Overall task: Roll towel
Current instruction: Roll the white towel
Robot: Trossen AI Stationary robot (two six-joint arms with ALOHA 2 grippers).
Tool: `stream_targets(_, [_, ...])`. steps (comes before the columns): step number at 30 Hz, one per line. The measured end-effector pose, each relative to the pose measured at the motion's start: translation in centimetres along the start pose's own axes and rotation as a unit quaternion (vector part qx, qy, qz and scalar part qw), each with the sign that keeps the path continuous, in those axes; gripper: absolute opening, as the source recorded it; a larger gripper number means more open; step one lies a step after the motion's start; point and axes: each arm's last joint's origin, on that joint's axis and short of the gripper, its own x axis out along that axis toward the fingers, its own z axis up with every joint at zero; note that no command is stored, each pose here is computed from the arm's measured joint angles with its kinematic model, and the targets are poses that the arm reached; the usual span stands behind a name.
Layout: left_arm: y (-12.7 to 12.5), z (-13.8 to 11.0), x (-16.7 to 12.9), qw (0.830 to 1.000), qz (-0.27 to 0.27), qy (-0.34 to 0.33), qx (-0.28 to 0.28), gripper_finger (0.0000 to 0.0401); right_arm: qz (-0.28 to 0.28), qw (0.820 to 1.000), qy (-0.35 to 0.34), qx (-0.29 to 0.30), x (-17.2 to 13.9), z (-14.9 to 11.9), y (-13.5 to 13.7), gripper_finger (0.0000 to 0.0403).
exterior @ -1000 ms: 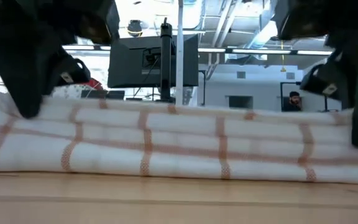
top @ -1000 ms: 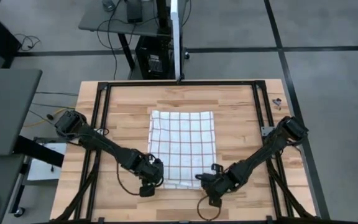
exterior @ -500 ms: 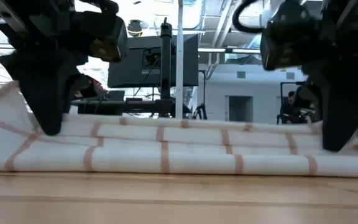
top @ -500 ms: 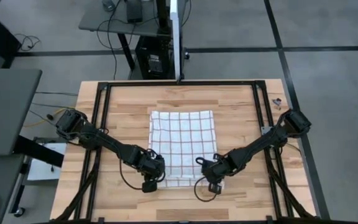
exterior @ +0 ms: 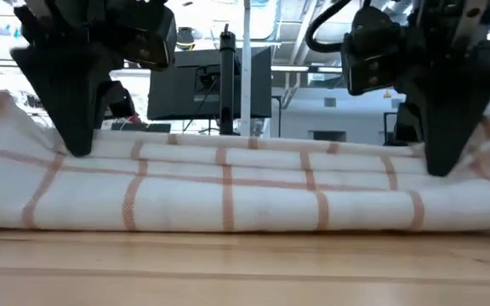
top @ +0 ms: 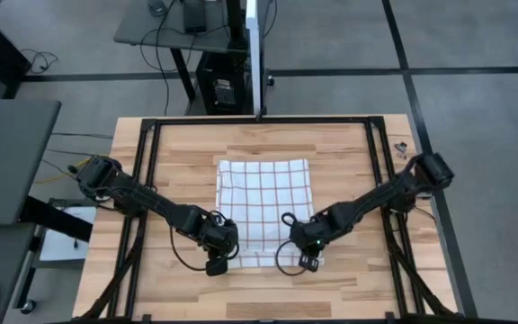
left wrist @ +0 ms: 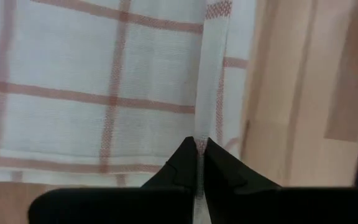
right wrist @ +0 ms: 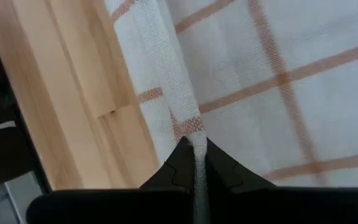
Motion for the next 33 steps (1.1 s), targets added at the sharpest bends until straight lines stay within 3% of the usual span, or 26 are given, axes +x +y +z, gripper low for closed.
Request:
stream_targets(5, [1.4, -0.2, 1.0, 0.999, 0.034, 0.003, 0.001, 0.0000, -0.023, 1.000, 0.008, -0.005, 1.2, 0.6, -1.4, 0.0000])
stream_targets(16, [2.1, -0.6, 1.9, 0.999, 0.030, -0.012, -0.021, 0.0000, -0.031, 0.999, 0.012, -0.003, 1.9, 0.6, -1.7, 0.0010])
stream_targets(19, [2.2, -0.7, 1.9, 0.999, 0.033, -0.006, -0.018, 0.0010, -0.038, 0.999, 0.023, 0.002, 1.9, 0.4, -1.9, 0.0035])
stream_targets(25, [2.3, -0.9, 1.7, 0.999, 0.046, 0.012, -0.016, 0.0068, -0.053, 0.998, 0.039, 0.019, 1.3, 0.3, -2.6, 0.0105])
stream_targets(33, [1.5, 0.6, -0.8, 0.996, 0.084, 0.021, 0.011, 0.0099, -0.012, 0.999, -0.016, 0.030, -3.1, 1.0, -2.7, 0.0169])
